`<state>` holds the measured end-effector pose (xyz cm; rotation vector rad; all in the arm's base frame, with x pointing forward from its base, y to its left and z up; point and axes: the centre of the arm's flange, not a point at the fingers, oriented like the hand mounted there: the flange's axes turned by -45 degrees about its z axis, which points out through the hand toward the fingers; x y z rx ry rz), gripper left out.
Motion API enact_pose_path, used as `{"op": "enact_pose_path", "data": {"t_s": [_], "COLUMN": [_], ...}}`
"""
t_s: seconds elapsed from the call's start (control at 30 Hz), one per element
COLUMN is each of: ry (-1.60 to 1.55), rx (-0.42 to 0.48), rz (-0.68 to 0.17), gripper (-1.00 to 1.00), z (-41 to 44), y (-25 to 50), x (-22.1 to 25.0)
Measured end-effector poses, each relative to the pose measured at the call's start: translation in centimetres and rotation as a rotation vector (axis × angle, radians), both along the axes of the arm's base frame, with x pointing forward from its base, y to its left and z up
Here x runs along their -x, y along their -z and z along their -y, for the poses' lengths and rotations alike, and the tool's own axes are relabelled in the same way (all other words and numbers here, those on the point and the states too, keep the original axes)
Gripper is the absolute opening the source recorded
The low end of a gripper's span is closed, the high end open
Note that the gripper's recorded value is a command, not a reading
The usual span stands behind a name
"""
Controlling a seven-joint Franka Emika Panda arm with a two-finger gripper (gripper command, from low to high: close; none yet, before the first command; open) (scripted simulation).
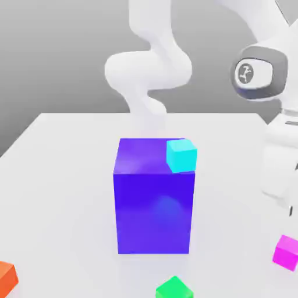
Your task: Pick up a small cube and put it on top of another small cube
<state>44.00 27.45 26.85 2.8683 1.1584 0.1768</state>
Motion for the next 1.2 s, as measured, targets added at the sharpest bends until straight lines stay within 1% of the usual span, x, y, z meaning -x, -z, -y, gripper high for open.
{"op": "enact_pose_path", "data": {"t_s": [0.13, 0.27, 0.3, 0.53, 0.7, 0.97, 1.2], "ry": [-0.11, -0.131, -0.132, -0.133, -0.127, 0.017, 0.147], "rx": [0.01, 0.009, 0.01, 0.01, 0.013, 0.032, 0.003], "rz": [-0.1, -0.12, -0.121, -0.121, -0.122, -0.13, -0.127], "gripper": [0.0, 0.0, -1.0, -1.0, -1.0, -1.0, -1.0], "z": [-3.1, -3.7, -3.7, -3.7, -3.2, 8.3, 19.9], "y": [6.6, 12.2, 13.4, 13.6, 8.1, 5.9, 3.2], "x": [3.4, 4.2, 4.2, 4.3, 3.9, -3.2, -6.9]}}
